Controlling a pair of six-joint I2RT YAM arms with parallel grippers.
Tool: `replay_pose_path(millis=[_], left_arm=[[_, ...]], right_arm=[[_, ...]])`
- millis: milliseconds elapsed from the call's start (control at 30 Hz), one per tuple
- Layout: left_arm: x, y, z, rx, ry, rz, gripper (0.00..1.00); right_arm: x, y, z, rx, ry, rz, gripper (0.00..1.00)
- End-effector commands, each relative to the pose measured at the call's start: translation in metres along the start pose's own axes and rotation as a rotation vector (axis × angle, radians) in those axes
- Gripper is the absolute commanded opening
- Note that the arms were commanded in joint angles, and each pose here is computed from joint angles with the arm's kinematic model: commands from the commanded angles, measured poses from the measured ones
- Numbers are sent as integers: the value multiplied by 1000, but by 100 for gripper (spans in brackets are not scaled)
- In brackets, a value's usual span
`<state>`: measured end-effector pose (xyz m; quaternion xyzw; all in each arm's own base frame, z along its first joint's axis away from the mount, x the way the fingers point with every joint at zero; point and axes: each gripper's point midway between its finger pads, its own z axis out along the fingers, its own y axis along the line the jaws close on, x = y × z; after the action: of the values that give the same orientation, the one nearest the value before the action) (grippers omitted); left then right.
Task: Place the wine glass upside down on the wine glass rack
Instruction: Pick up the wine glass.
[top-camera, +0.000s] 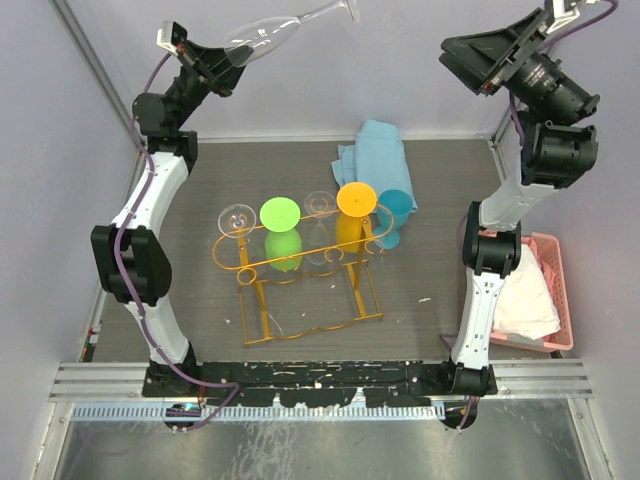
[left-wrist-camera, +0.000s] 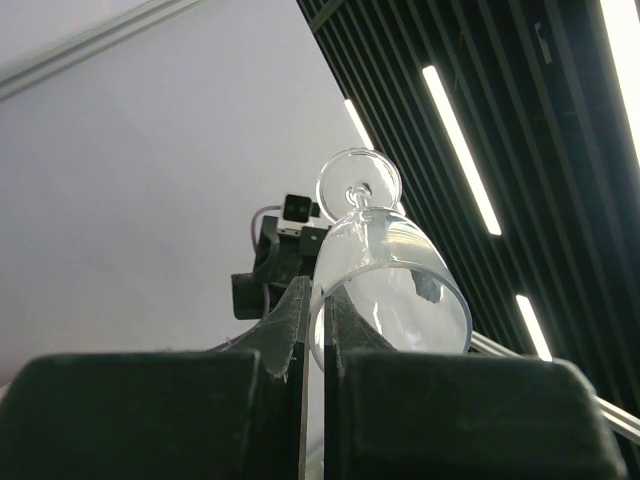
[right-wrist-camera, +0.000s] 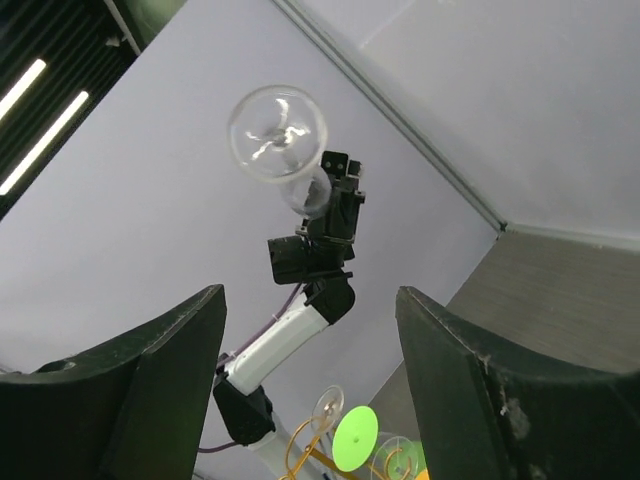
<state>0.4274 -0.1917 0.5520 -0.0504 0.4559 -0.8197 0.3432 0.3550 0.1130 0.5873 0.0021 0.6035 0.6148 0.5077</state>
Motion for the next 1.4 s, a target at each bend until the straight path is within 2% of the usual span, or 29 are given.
replay_pose_path(millis=[0,200,400,500,633,833,1367], left_arm=[[13,-31,2,77,26,68,0],[14,-34,2,77,24,74,0],[13,-33,2,76,19,70,0],[13,-34,3,77,18,69,0],[14,-33,3,76,21,68,0],[14,-31,3,74,21,67,0],[13,-27,4,71,21,57,0]], right_arm=[[-10,85,-22,-101,-155,-290,75],[-22,136,-51,5,-345,-595,77],[-22,170,-92,91,-539,-818,78],[-16,181,-101,94,-560,-833,78],[-1,190,-95,21,-482,-795,78],[11,196,-93,-19,-432,-747,78],[2,158,-83,46,-417,-666,78]])
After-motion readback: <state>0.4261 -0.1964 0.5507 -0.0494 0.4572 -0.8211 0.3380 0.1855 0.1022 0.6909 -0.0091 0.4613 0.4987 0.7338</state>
